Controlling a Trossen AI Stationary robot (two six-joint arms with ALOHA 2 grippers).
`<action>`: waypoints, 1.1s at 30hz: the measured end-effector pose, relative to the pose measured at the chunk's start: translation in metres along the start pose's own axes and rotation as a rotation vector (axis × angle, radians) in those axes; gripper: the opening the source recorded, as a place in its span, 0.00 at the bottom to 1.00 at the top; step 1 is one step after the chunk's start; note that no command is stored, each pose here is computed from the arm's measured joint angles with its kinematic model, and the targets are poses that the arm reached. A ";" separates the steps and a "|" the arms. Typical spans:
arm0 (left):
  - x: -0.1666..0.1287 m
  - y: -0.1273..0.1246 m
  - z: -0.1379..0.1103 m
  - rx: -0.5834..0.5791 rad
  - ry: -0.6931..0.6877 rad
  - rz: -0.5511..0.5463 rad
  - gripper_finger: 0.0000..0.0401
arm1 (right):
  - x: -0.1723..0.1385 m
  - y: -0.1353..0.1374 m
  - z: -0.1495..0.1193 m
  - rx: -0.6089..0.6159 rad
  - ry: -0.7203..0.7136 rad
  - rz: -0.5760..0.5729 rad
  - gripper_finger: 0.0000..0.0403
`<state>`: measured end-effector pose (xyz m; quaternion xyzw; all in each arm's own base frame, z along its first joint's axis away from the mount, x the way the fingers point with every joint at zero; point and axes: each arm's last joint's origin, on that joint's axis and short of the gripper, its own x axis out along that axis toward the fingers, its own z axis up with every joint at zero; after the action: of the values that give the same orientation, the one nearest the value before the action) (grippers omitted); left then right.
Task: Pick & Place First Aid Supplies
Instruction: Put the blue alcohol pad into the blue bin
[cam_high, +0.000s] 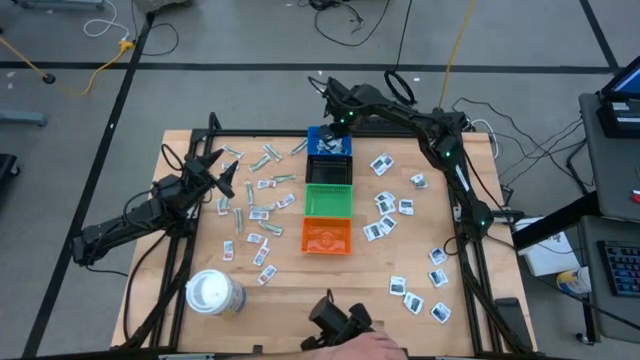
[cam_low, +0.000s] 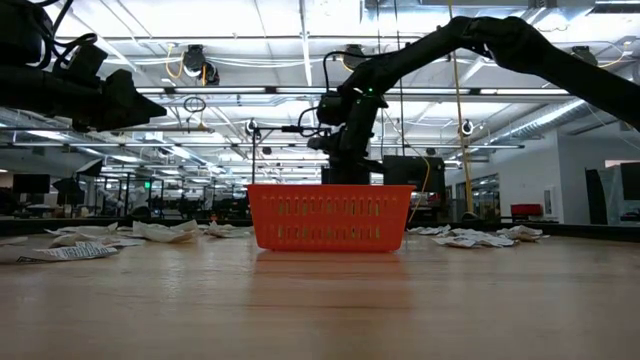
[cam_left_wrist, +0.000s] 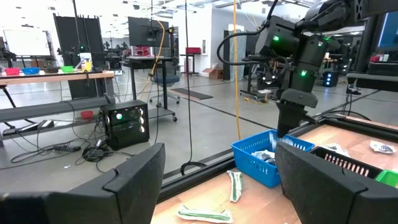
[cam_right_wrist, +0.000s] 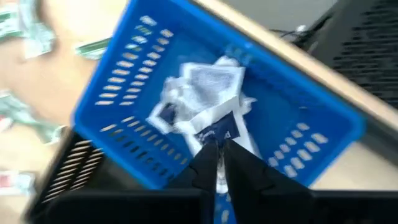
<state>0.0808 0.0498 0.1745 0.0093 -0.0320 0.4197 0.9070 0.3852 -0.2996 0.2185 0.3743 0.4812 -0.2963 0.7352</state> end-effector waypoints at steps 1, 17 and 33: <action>0.000 0.000 0.000 0.000 0.000 0.000 0.76 | 0.000 0.001 0.000 0.003 0.004 0.016 0.10; 0.000 0.000 0.000 0.000 0.000 0.000 0.76 | -0.044 0.007 -0.019 0.093 0.088 -0.017 0.35; 0.000 0.000 0.000 0.000 0.000 0.000 0.76 | -0.077 0.037 -0.100 0.065 0.090 0.021 0.33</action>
<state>0.0808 0.0498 0.1744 0.0092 -0.0319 0.4196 0.9071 0.3382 -0.1903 0.2739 0.4159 0.5001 -0.2866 0.7034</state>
